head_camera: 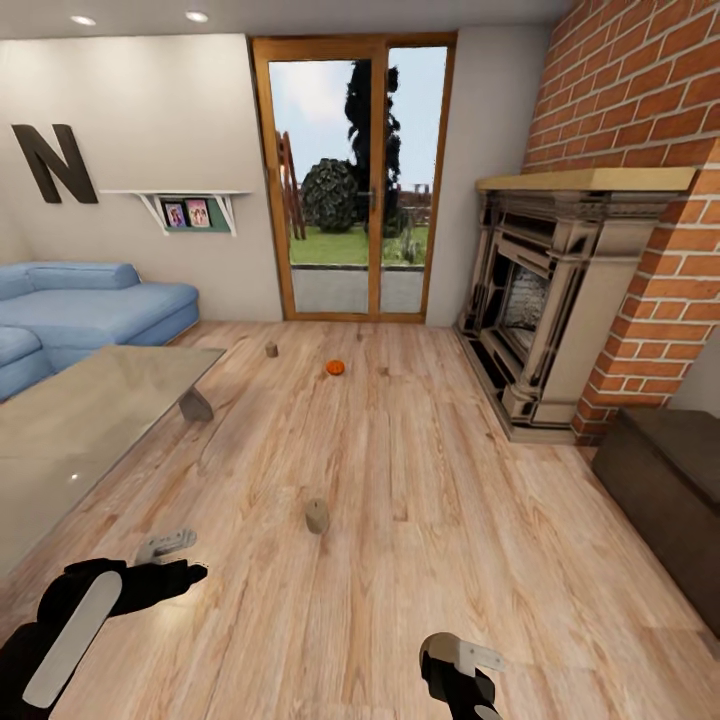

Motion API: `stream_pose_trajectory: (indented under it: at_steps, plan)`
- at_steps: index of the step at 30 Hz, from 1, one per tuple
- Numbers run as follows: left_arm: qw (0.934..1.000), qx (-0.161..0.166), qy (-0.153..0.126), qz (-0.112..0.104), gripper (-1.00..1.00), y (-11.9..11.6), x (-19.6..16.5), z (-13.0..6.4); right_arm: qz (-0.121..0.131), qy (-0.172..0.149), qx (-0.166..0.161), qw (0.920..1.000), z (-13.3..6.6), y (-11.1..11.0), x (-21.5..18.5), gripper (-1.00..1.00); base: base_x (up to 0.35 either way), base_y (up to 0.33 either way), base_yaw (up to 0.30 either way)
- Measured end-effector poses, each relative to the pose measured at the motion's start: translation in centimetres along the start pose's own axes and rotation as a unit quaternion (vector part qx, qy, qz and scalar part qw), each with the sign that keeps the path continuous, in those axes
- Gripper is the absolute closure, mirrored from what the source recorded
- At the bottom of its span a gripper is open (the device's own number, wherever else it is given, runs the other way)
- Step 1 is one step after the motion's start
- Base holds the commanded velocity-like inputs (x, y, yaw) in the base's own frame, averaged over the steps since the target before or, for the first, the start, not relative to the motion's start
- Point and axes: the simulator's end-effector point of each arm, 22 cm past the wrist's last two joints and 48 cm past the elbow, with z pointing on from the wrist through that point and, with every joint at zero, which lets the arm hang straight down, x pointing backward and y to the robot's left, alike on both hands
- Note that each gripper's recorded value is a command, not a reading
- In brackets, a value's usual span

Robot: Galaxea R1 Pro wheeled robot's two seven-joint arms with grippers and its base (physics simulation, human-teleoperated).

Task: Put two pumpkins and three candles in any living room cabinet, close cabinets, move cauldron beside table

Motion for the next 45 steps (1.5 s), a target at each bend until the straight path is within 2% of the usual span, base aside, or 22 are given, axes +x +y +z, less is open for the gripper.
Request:
stream_pose_trajectory:
  at_steps: [7,10,16,20,23,30,35,40,45]
  plan:
    - [0.9991,-0.032,0.018,-0.019,-1.0,2.2,-0.1,1.2,0.0,0.0,0.001,1.0,-0.9,0.1,-0.9,1.0,0.0,0.0,0.0]
    - [0.9991,-0.032,0.019,-0.019,-1.0,1.4,0.1,1.5,0.0,0.0,0.0,1.0,-1.3,0.2,-1.3,1.0,0.0,0.0,0.0]
    - [0.9978,-0.053,0.04,0.011,-1.0,-1.2,2.1,2.8,0.001,0.0,0.001,1.0,-2.0,0.3,-1.9,1.0,0.0,0.0,0.0]
    - [0.9964,-0.066,0.042,0.031,-1.0,-1.7,2.6,3.3,0.0,0.0,0.001,1.0,-2.0,0.3,-1.9,1.0,0.0,0.0,0.0]
    - [0.9964,-0.065,0.042,0.034,-1.0,-2.0,2.4,3.1,0.0,0.0,0.0,1.0,-2.3,0.4,-2.2,1.0,0.0,0.0,0.0]
    - [0.9962,-0.047,0.067,0.03,-1.0,-3.2,3.2,3.3,0.001,0.001,0.001,1.0,-3.1,0.5,-2.8,1.0,0.0,0.0,0.0]
    - [0.9963,-0.044,0.069,0.03,-1.0,-3.5,3.3,3.4,0.001,0.0,0.0,1.0,-3.1,0.5,-2.9,1.0,0.0,0.0,0.0]
    - [0.9955,-0.041,0.072,0.047,-1.0,-4.2,3.7,3.5,0.001,0.0,0.001,1.0,-3.1,0.5,-2.9,1.0,0.0,0.0,0.0]
    - [0.9952,-0.04,0.072,0.052,-1.0,-4.4,3.8,3.6,0.001,-0.001,0.0,1.0,-3.1,0.6,-3.0,1.0,0.0,-0.107,0.0]
